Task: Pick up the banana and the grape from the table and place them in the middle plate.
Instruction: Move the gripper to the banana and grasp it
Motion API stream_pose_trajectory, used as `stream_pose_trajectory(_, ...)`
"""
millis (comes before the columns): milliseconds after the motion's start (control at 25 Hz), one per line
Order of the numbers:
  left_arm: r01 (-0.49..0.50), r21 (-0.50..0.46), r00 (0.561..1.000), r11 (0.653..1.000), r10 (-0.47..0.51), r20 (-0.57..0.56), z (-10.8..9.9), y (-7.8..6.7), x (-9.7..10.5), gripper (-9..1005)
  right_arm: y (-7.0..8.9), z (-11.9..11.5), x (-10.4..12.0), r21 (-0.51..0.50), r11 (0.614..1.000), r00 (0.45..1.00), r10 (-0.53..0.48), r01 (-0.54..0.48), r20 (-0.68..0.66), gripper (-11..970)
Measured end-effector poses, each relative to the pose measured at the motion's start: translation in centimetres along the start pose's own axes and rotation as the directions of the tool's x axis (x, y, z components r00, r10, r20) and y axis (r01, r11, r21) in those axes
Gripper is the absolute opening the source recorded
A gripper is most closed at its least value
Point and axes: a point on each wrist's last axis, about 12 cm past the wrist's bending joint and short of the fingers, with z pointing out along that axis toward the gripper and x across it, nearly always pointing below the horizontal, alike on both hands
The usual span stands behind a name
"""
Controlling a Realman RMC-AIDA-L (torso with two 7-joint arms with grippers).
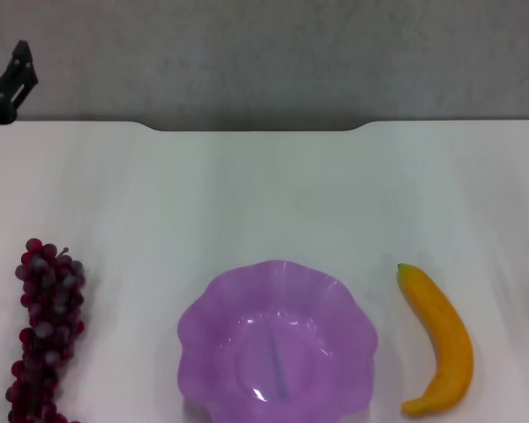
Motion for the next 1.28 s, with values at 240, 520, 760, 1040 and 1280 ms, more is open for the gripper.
stream_pose_trajectory(240,0.026,-0.007,0.994,1.000,-0.026,-0.103,0.2,0.2,-1.6,796,1.5,0.3,-0.5,-0.081,0.996,0.997,0.030,-0.036,-0.075,579)
stream_pose_trajectory(520,0.028,-0.015,0.990,1.000,-0.029,-0.136,0.2,0.6,-1.9,796,1.1,1.2,0.2,-0.196,0.973,0.986,0.095,-0.120,-0.136,580)
stream_pose_trajectory(760,0.028,-0.027,0.990,0.999,-0.031,-0.137,0.2,1.0,-1.9,796,0.9,3.4,1.8,-0.203,0.961,0.963,0.141,-0.189,-0.231,580)
stream_pose_trajectory(1040,0.027,-0.021,0.990,0.999,-0.029,-0.140,0.5,0.8,-2.0,796,3.1,5.6,2.9,-0.265,0.946,0.934,0.089,-0.188,-0.345,581)
stream_pose_trajectory(1280,0.023,-0.023,0.989,0.999,-0.026,-0.142,0.5,0.9,-2.1,796,4.5,5.6,3.9,-0.301,0.928,0.910,0.086,-0.222,-0.406,581)
